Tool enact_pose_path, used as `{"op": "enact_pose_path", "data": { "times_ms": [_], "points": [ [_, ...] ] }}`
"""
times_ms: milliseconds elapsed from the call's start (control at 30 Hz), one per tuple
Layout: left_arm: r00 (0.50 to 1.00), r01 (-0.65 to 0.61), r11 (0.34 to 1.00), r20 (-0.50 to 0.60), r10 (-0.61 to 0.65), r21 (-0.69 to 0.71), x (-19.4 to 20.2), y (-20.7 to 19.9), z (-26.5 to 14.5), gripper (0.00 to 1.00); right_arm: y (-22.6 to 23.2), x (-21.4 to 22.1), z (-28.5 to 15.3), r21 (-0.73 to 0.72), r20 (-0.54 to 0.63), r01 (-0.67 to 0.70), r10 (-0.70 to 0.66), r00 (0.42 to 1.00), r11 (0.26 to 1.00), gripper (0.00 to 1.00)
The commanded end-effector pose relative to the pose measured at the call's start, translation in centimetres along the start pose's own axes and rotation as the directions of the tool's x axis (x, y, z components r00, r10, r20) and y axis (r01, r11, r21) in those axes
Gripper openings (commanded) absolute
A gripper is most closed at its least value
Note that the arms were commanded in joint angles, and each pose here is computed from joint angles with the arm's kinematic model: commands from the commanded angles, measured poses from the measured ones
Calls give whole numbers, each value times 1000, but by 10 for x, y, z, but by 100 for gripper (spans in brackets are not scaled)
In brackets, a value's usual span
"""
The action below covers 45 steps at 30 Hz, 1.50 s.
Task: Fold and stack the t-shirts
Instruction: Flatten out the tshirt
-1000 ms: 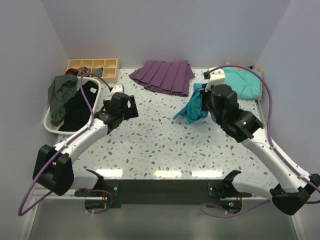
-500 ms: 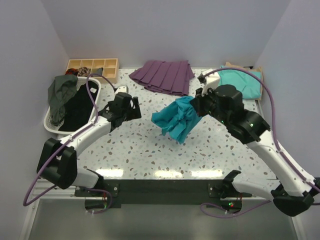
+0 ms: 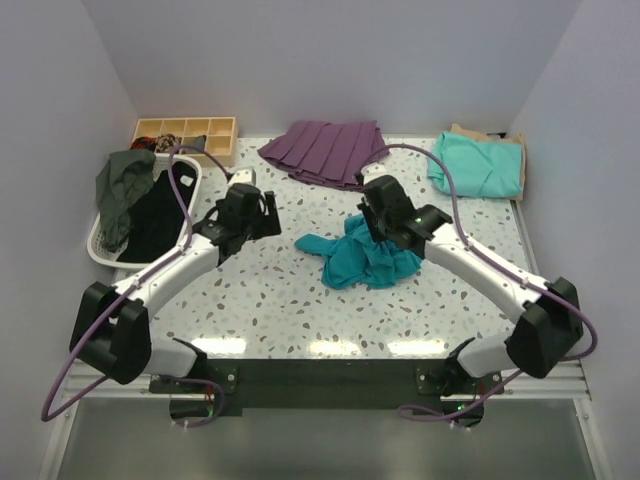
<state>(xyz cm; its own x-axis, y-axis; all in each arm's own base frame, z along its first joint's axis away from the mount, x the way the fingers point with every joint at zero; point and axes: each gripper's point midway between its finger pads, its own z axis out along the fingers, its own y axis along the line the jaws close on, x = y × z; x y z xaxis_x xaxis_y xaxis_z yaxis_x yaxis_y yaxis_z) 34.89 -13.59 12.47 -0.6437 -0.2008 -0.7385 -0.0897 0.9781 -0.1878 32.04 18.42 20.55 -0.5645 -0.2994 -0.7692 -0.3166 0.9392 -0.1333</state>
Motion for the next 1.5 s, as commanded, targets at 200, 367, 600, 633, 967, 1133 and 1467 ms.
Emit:
{"op": "enact_pose_path", "data": {
  "times_ms": [200, 367, 600, 633, 967, 1133, 1467],
  "points": [
    [994, -109, 940, 16, 110, 324, 30, -90, -21, 88, -35, -34, 3, 111, 105, -37, 26, 994, 993, 0],
    [989, -81, 911, -79, 123, 406, 78, -119, -22, 88, -54, -39, 0, 119, 120, -81, 67, 991, 990, 0],
    [979, -85, 911, -136, 152, 403, 113, -140, -13, 88, -63, -43, -7, 121, 138, -106, 89, 986, 987, 0],
    [977, -85, 909, -144, 156, 409, 118, -144, -14, 89, -63, -43, -8, 119, 141, -109, 91, 986, 987, 0],
    [993, 3, 865, -105, 58, 501, 116, -188, -13, 93, -58, -31, -3, 97, 114, -116, 104, 988, 989, 0],
    [997, 50, 875, -81, -12, 482, 119, -189, -2, 88, -55, -26, -2, 87, 103, -121, 112, 988, 989, 0],
    [987, 54, 910, -159, 13, 412, 149, -192, 27, 51, -60, -28, -8, 102, 113, -115, 103, 988, 988, 0]
  ]
}}
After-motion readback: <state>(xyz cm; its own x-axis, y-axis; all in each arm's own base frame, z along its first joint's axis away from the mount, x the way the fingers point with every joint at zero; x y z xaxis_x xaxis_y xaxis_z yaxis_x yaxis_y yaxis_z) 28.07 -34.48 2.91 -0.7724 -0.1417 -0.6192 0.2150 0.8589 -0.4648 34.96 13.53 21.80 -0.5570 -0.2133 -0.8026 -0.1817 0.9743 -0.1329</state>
